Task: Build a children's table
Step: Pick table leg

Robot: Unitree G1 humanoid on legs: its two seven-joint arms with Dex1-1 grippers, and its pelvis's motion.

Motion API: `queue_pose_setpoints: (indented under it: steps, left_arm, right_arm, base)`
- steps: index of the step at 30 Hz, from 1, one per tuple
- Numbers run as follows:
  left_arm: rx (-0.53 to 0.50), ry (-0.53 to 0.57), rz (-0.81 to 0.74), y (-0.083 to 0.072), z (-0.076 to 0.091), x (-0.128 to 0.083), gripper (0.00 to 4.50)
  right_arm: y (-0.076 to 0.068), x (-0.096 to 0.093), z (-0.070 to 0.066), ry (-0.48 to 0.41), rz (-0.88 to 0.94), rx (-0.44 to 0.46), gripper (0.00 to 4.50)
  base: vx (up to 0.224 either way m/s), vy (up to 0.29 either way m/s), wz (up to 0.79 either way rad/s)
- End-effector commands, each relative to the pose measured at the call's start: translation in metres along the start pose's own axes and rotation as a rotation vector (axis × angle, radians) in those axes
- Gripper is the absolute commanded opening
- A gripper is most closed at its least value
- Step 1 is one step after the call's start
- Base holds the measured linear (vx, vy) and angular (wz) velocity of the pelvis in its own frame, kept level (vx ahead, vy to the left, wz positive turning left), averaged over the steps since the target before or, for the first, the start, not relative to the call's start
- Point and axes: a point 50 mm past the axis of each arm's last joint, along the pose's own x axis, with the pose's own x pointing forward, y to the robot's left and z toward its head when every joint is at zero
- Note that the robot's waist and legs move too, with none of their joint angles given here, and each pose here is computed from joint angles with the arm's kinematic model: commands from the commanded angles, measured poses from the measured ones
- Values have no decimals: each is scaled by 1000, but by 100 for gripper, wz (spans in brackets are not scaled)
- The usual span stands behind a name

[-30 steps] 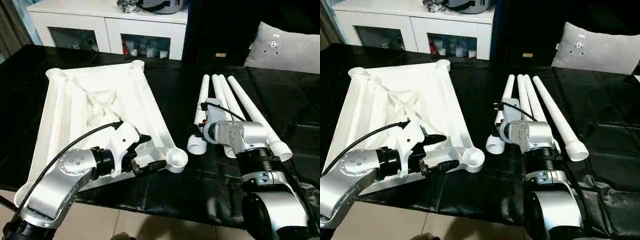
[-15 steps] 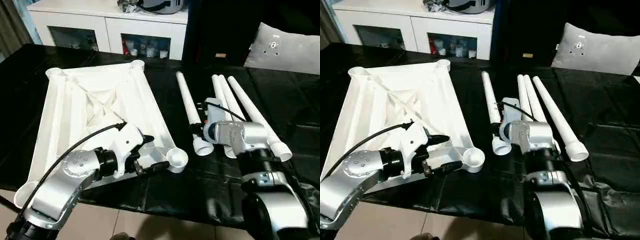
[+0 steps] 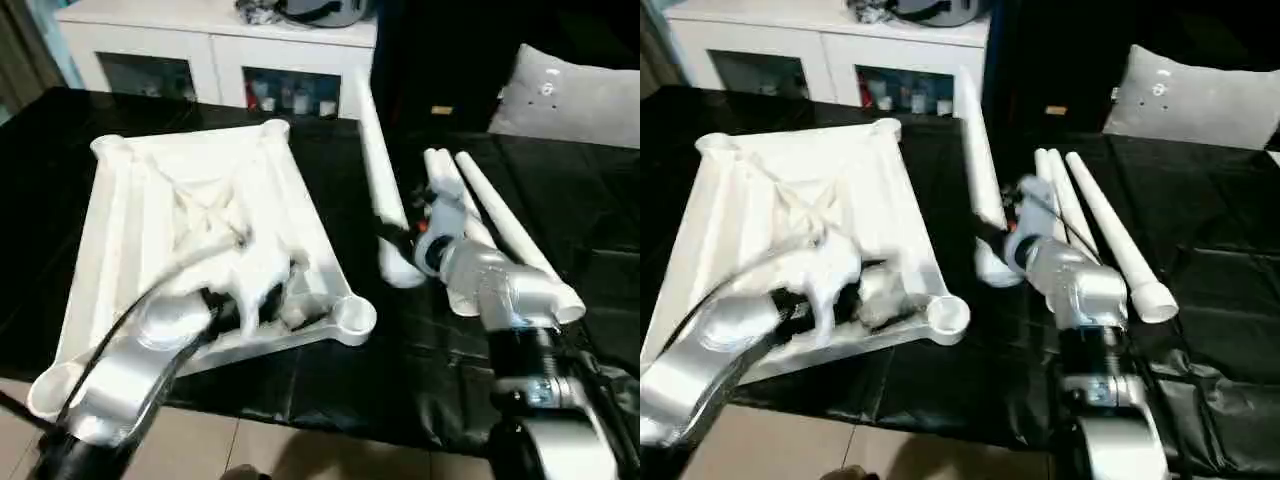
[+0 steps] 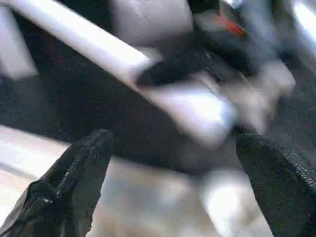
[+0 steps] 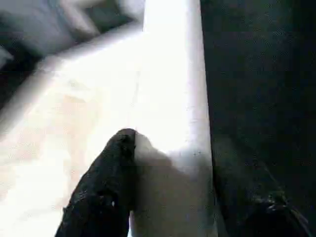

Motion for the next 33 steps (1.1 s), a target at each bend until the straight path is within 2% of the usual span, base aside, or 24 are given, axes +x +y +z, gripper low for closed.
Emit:
queue_pose_setpoints:
  steps: [1, 4, 7, 8, 9, 13, 16, 19, 25, 27, 28, 29, 30, 31, 33]
  left_arm:
    - [-117, -82, 86, 16, 12, 4, 450]
    - [-245, -233, 52, 16, 31, 10, 450]
    - [-327, -317, 21, 15, 42, 13, 450]
    - [-331, -319, 21, 15, 43, 13, 450]
    - [-436, -378, 15, 17, 51, 16, 450]
    - [-533, -439, -27, 15, 63, 22, 450]
    - [-537, -437, -47, 13, 65, 24, 450]
    - [-541, -407, -79, 7, 67, 31, 450]
    - [-523, -340, -70, 2, 63, 42, 450]
    - [-508, -327, -63, 1, 61, 43, 450]
    - [-478, -316, -46, 2, 59, 44, 450]
    - [-456, -314, -34, 2, 59, 44, 432]
    - [-449, -313, -31, 3, 59, 44, 420]
    - [-419, -322, -25, 3, 60, 43, 420]
    - [-409, -323, -22, 3, 60, 43, 413]
  right_arm:
    - [10, -13, 14, -131, 199, 2, 187]
    - [9, -26, 19, -222, 302, 85, 186]
    - [11, -35, 20, -265, 384, 125, 186]
    - [11, -35, 20, -266, 388, 126, 186]
    - [15, -44, 19, -280, 458, 128, 186]
    - [18, -49, 13, -268, 491, 106, 186]
    - [17, -49, 11, -257, 476, 92, 186]
    - [26, -50, 11, -279, 474, 2, 186]
    - [43, -44, 7, -259, 466, -71, 186]
    - [44, -43, 7, -268, 457, -85, 186]
    - [43, -39, 5, -275, 412, -143, 186]
    - [43, -36, 2, -274, 374, -203, 186]
    - [43, -36, 1, -273, 367, -217, 186]
    - [39, -32, -2, -273, 295, -280, 186]
    - [38, -31, -3, -274, 280, -294, 186]
  base:
    - [0, 0, 0]
    - [0, 0, 0]
    - [0, 0, 0]
    - [0, 0, 0]
    - [0, 0, 0]
    - [0, 0, 0]
    - [0, 0, 0]
    - [0, 0, 0]
    - [0, 0, 0]
    - [0, 0, 0]
    - [0, 0, 0]
    - [0, 0, 0]
    - [0, 0, 0]
    - [0, 0, 0]
    - [0, 0, 0]
